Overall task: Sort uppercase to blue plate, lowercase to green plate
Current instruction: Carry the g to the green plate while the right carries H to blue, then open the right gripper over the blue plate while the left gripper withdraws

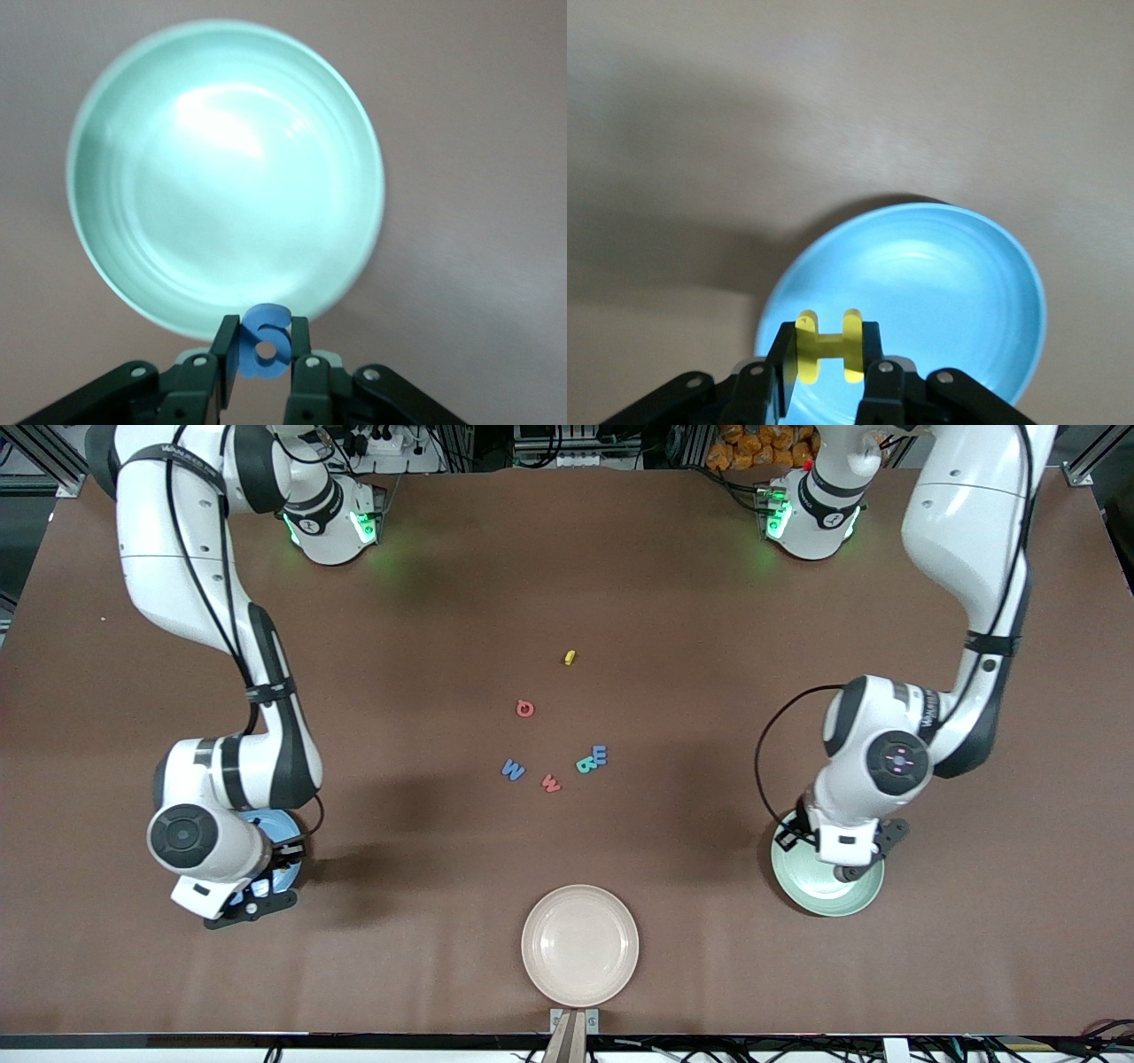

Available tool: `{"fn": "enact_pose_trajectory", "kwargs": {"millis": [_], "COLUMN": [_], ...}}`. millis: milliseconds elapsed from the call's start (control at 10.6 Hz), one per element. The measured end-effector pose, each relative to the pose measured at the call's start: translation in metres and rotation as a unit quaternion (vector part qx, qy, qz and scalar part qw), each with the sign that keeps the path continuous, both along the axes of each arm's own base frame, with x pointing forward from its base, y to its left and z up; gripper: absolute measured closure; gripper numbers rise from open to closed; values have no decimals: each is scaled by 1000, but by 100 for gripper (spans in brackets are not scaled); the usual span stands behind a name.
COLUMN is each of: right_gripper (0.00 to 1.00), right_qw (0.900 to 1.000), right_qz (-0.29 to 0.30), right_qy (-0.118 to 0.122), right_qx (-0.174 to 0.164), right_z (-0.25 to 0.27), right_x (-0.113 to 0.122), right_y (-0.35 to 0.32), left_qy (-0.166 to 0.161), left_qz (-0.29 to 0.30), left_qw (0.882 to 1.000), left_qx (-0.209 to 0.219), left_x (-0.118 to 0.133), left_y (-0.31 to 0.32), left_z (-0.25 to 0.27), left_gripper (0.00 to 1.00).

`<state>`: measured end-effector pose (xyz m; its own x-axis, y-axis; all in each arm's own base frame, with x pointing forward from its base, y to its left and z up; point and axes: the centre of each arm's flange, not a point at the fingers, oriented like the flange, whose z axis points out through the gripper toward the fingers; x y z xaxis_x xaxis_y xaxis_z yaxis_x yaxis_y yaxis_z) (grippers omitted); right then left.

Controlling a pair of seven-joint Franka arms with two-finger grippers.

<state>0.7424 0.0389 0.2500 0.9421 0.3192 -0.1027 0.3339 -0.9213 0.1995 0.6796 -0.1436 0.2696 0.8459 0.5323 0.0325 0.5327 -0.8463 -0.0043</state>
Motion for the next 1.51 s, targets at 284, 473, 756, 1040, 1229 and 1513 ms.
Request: {"fn": "enact_pose_trajectory", "kwargs": {"millis": [284, 473, 756, 1040, 1229, 1513], "right_gripper": [66, 47, 9, 0, 0, 0], "right_qw": [1000, 1000, 1000, 1000, 999, 999], "right_qz": [12, 12, 14, 12, 4, 0], "right_qy": [10, 13, 15, 18, 24, 25], "right_qx": [1, 1, 2, 14, 32, 39], "right_z": [-2, -5, -6, -8, -10, -11], "right_x": [0, -1, -2, -3, -5, -6], "right_y": [-34, -39, -35, -24, -13, -7], "left_qy": [21, 27, 19, 2, -2, -1], "left_qz": [-87, -107, -130, -201, -247, -307], "left_qw": [996, 994, 991, 980, 969, 952], "left_qx": [2, -1, -6, -9, -12, -14], "left_x": [6, 5, 5, -11, -35, -77], "left_y": [50, 38, 11, -76, -139, -222], "left_z": [-23, -33, -26, -6, 1, 1], "left_gripper": [73, 64, 28, 0, 0, 0]}}
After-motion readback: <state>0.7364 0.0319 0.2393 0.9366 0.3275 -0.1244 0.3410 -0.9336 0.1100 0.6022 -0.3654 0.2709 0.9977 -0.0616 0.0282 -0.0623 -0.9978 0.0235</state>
